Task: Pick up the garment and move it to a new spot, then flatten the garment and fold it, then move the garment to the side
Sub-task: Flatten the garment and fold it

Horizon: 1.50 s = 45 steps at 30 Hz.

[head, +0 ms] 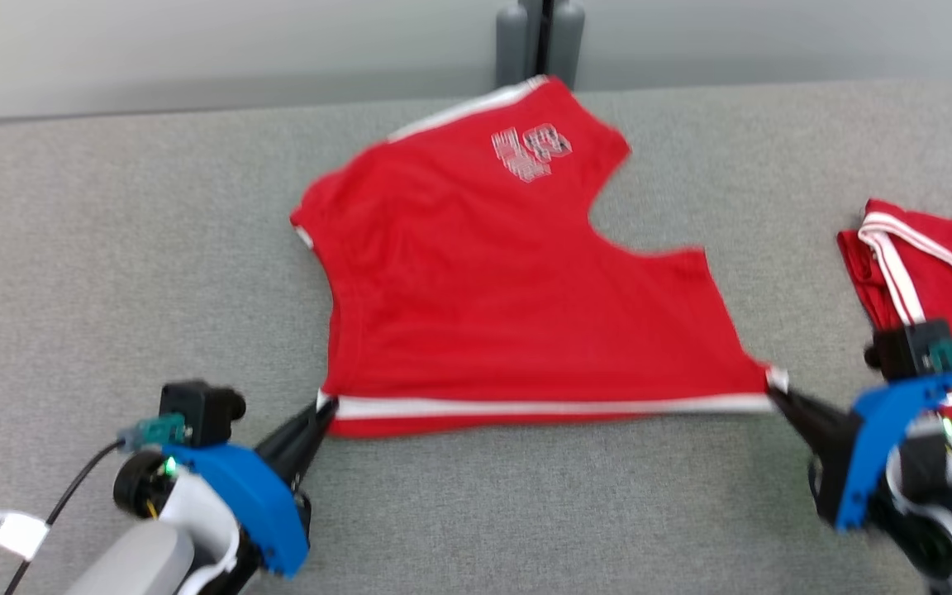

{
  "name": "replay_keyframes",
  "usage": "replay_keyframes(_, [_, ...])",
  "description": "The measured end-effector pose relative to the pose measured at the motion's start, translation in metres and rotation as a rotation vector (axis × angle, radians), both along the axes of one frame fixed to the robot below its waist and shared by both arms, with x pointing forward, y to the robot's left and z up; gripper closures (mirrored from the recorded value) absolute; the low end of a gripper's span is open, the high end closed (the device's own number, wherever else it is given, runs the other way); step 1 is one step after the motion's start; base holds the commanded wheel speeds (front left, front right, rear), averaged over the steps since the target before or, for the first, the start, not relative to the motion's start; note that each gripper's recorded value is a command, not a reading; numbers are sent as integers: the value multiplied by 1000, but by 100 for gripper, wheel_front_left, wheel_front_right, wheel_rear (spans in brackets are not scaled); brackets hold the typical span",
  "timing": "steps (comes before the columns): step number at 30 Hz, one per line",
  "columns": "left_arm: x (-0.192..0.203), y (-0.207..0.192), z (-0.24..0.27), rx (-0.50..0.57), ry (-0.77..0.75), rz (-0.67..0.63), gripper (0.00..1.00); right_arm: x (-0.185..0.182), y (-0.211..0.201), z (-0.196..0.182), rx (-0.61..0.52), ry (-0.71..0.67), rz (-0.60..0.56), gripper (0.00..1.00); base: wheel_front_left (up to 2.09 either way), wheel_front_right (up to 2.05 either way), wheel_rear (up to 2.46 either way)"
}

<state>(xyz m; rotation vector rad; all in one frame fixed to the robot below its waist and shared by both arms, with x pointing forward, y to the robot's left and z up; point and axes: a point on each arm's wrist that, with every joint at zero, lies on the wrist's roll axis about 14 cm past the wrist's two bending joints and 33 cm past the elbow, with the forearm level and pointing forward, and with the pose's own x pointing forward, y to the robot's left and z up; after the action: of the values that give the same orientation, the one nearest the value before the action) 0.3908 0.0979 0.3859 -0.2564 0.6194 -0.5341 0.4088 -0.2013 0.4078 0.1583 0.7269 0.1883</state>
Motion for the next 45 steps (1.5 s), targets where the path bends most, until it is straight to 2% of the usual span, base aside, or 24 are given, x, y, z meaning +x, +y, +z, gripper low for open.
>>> replay_keyframes(7, [-64, -8, 19, 3, 121, -69, 100, -92, -3, 7, 34, 171, -51, 100, 0, 0, 0])
replay_keyframes(10, [-84, -20, 38, -37, 152, -103, 100, -102, -8, 28, 8, 151, -87, 100, 0, 0, 0])
replay_keyframes(14, [-87, -29, 59, -97, 159, -110, 100, -91, -12, 54, -41, 77, -109, 100, 0, 0, 0])
replay_keyframes(18, [-69, -25, 62, -115, 154, -66, 100, -55, -10, 74, -54, -13, -86, 100, 0, 0, 0])
replay_keyframes(26, [5, -21, 63, -199, 90, 85, 100, 52, 9, 104, -63, -194, 10, 100, 0, 0, 0])
replay_keyframes(32, [44, -14, 46, -221, 93, 166, 100, 120, 38, 94, -60, -206, 92, 100, 0, 0, 0])
replay_keyframes(35, [61, -3, 34, -194, 83, 215, 100, 149, 54, 85, -39, -216, 113, 100, 0, 0, 0])
replay_keyframes(40, [76, 15, 15, -156, 73, 292, 100, 181, 81, 58, -14, -192, 148, 100, 0, 0, 0])
replay_keyframes(45, [78, 18, 4, -179, 72, 327, 100, 204, 99, 41, 11, -197, 160, 100, 0, 0, 0])
